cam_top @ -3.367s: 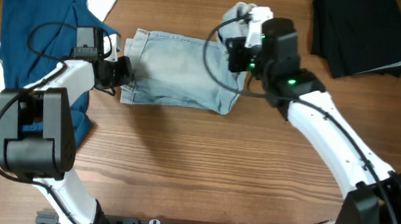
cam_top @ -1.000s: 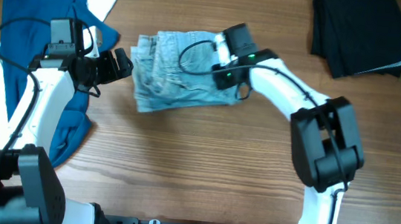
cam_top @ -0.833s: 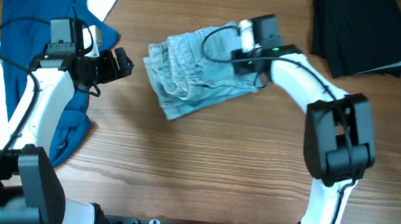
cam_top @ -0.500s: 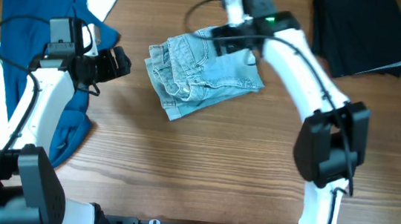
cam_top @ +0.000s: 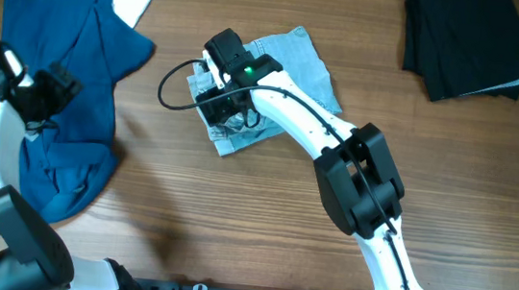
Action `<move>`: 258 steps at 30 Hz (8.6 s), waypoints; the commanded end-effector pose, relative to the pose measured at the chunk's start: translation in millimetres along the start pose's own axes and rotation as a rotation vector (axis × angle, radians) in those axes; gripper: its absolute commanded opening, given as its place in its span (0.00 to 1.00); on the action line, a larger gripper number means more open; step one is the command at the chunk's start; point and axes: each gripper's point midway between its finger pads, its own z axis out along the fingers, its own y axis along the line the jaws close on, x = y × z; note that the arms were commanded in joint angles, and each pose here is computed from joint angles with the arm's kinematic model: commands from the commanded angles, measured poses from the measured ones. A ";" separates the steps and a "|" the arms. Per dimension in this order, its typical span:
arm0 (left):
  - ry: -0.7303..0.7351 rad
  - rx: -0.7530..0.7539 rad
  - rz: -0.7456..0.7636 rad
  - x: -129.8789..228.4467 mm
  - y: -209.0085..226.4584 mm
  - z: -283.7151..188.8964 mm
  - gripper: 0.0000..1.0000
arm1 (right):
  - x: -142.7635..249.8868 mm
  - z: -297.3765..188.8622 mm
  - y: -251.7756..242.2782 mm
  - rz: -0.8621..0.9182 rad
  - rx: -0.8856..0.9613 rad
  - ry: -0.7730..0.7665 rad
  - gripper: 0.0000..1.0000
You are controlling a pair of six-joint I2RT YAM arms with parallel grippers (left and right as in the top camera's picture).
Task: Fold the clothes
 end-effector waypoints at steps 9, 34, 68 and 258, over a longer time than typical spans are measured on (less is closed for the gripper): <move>-0.041 -0.008 -0.039 -14.8 11.3 -11.4 1.00 | -7.0 8.7 39.2 -0.263 0.087 -0.039 0.99; -0.015 -0.018 -0.043 -8.1 12.8 -11.1 1.00 | 58.6 24.8 -138.1 0.245 0.128 0.190 0.04; -0.015 -0.018 -0.043 -8.1 12.8 -11.0 1.00 | 56.5 -393.8 -383.2 0.877 0.912 -0.574 0.04; -0.902 0.629 0.674 153.4 -68.6 -128.6 1.00 | 238.4 -266.0 -123.6 0.210 0.426 -1.177 1.00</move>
